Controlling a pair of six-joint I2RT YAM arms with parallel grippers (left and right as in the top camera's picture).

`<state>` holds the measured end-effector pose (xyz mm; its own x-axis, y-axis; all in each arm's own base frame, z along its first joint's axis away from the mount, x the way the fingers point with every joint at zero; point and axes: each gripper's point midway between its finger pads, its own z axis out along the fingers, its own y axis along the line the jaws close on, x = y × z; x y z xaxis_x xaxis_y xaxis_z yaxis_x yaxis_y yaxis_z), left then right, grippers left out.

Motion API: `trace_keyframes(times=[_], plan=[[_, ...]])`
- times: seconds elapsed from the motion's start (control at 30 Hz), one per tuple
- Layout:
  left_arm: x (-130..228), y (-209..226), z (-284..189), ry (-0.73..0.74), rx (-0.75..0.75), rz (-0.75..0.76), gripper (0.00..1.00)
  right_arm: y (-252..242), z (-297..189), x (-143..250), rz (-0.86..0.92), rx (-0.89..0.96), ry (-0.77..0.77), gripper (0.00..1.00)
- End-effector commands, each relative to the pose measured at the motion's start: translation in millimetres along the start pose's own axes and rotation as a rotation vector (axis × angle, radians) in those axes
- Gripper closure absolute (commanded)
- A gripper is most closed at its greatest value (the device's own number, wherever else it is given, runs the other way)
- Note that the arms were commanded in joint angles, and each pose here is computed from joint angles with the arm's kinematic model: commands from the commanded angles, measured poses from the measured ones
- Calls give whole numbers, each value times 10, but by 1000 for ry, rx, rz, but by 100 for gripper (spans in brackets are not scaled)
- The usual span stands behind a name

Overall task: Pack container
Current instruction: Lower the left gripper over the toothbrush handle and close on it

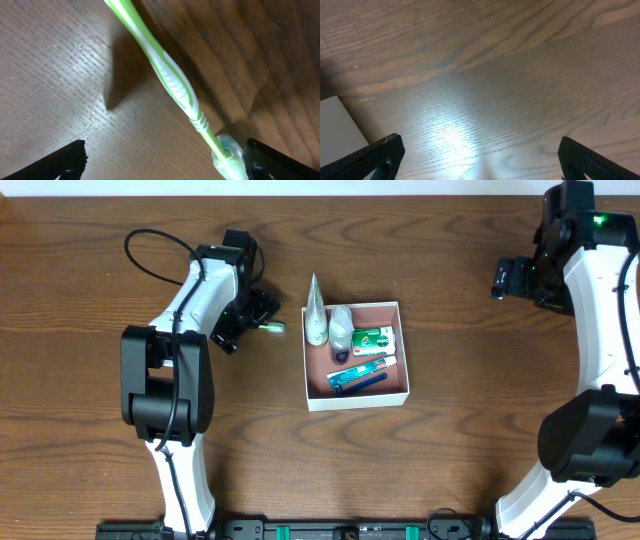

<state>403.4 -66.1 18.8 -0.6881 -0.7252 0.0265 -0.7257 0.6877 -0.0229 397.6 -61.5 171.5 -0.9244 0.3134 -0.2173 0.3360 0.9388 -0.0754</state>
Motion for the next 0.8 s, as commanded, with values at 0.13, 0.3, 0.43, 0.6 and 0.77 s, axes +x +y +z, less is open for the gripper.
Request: trace_keyframes(times=[0.13, 0.3, 0.43, 0.6, 0.77], plan=[[75, 183, 293, 36, -83, 7, 1, -6, -100, -32, -10, 0, -30, 1], [88, 181, 307, 46, -82, 38, 2, -4, -100, -31, -10, 0, -29, 1], [106, 206, 307, 54, -91, 71, 9, -4, -100, -32, -10, -1, -30, 1], [126, 237, 302, 65, -102, 109, 32, -4, -100, -32, -10, -1, -30, 1], [137, 251, 300, 70, -107, 112, 55, -6, -100, -32, -10, 0, -29, 1]])
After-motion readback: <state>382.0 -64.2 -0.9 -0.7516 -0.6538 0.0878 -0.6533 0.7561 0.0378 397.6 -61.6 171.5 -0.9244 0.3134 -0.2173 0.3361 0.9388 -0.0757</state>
